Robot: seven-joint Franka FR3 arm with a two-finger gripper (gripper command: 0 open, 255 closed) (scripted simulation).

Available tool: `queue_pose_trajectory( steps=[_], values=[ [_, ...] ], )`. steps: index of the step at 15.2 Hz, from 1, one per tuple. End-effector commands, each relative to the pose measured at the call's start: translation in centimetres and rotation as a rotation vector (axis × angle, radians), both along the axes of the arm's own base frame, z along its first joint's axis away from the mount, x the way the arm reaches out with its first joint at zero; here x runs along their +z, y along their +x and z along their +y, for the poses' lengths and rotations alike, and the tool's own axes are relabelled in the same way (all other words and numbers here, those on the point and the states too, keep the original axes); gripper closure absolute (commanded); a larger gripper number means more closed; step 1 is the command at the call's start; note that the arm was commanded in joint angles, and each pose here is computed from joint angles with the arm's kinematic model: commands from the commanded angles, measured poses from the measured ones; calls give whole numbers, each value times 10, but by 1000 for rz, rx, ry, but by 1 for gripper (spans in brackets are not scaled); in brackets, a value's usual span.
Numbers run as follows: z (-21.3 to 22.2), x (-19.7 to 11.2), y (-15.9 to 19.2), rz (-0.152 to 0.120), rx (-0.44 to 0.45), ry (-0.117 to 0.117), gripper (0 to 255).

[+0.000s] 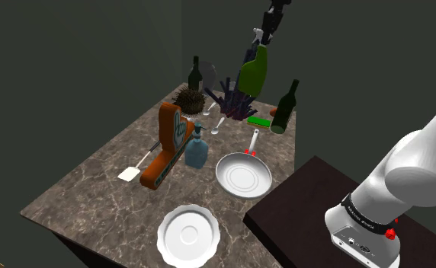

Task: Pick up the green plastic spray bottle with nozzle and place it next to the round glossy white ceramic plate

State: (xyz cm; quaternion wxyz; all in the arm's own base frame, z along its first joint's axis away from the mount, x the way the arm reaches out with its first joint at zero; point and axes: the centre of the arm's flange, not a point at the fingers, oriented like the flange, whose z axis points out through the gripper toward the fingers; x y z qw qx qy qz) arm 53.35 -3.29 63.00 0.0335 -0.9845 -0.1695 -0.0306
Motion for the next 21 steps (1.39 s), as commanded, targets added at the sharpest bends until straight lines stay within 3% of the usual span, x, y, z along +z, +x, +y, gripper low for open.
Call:
queue_pose_trajectory(
  steps=[1,21],
  values=[
    [18,-3,-21,0,-1,-1,255],
    [186,-2,-225,0,-1,-1,255]
  ],
)
